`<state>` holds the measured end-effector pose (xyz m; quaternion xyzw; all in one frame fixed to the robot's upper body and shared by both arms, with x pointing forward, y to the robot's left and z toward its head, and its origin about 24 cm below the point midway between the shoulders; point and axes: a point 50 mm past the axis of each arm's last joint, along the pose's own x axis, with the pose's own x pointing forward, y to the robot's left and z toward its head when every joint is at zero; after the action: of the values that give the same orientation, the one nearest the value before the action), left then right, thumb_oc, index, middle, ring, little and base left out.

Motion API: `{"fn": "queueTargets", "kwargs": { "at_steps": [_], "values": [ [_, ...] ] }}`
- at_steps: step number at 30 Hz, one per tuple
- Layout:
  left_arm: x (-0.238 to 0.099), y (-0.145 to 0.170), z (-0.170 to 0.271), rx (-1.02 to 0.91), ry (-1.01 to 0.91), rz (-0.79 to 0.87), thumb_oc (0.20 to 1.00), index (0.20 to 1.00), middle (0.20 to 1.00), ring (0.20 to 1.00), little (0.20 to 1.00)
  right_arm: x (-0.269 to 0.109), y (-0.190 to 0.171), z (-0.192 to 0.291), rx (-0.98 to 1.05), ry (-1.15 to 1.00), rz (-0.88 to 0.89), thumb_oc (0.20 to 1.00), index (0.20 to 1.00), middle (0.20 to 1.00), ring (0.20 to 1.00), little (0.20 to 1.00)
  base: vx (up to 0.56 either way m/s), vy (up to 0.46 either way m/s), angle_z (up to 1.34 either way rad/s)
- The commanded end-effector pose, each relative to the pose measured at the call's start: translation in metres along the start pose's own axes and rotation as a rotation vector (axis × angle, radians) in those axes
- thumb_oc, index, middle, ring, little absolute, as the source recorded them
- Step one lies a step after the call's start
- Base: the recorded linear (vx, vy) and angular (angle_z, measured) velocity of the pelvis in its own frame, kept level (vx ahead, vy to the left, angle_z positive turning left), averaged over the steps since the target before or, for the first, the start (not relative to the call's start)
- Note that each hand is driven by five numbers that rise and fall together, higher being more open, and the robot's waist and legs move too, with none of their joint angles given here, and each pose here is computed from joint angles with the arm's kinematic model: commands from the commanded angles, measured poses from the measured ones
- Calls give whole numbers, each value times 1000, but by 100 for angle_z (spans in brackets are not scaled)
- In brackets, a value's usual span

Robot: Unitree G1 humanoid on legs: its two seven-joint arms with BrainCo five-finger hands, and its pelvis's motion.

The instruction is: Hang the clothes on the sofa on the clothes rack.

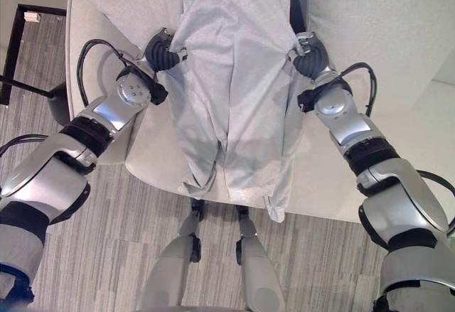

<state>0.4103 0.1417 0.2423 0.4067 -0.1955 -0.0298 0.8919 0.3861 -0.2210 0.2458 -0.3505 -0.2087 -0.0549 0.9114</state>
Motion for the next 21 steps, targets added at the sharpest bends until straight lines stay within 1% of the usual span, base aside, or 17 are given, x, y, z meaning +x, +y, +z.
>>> {"fn": "queueTargets", "kwargs": {
  "at_steps": [1, 2, 6, 7, 10, 12, 14, 15, 16, 17, 21],
  "values": [
    [9, 34, 50, -122, -229, 196, 200, 200, 200, 200, 200, 0, -60, 32, -121, -197, -220, 200, 200, 200, 200, 200, 16, -86, 3],
    [8, 34, 49, -122, -227, 195, 200, 200, 200, 200, 200, 0, -59, 32, -122, -196, -219, 200, 200, 200, 200, 200, 26, -90, 3],
    [-8, 61, 33, -135, -233, 302, 200, 200, 200, 200, 200, -10, -74, 44, -223, -278, -261, 200, 200, 200, 200, 200, 41, -80, 4],
    [-9, 61, 32, -136, -231, 302, 200, 200, 200, 200, 200, -10, -74, 44, -224, -278, -259, 200, 200, 200, 200, 200, 27, -70, 3],
    [-25, 84, 24, -107, -252, 385, 200, 200, 200, 200, 200, -16, -82, 64, -315, -371, -251, 200, 200, 200, 200, 200, 46, -121, 13],
    [-34, 92, 22, -97, -269, 417, 200, 200, 200, 200, 200, -20, -82, 76, -350, -424, -226, 200, 200, 200, 200, 200, 85, -128, 17],
    [-35, 92, 21, -98, -267, 417, 200, 200, 200, 200, 200, -20, -81, 76, -351, -424, -222, 200, 200, 200, 200, 200, 45, -64, 39],
    [-39, 101, 25, -88, -291, 448, 200, 200, 200, 200, 200, -21, -83, 84, -385, -455, -210, 200, 200, 200, 200, 200, 46, -70, 55],
    [-40, 101, 24, -89, -290, 449, 200, 200, 200, 200, 200, -21, -83, 84, -385, -455, -208, 200, 200, 200, 200, 200, 81, -132, 46],
    [-47, 109, 24, -70, -304, 477, 200, 200, 200, 200, 200, -22, -83, 95, -423, -498, -201, 200, 200, 200, 200, 200, 38, -103, 41],
    [-53, 119, 32, -70, -349, 535, 200, 200, 200, 200, 200, -24, -90, 111, -482, -554, -241, 200, 200, 200, 200, 200, -9, -73, 31]
  ]
}}
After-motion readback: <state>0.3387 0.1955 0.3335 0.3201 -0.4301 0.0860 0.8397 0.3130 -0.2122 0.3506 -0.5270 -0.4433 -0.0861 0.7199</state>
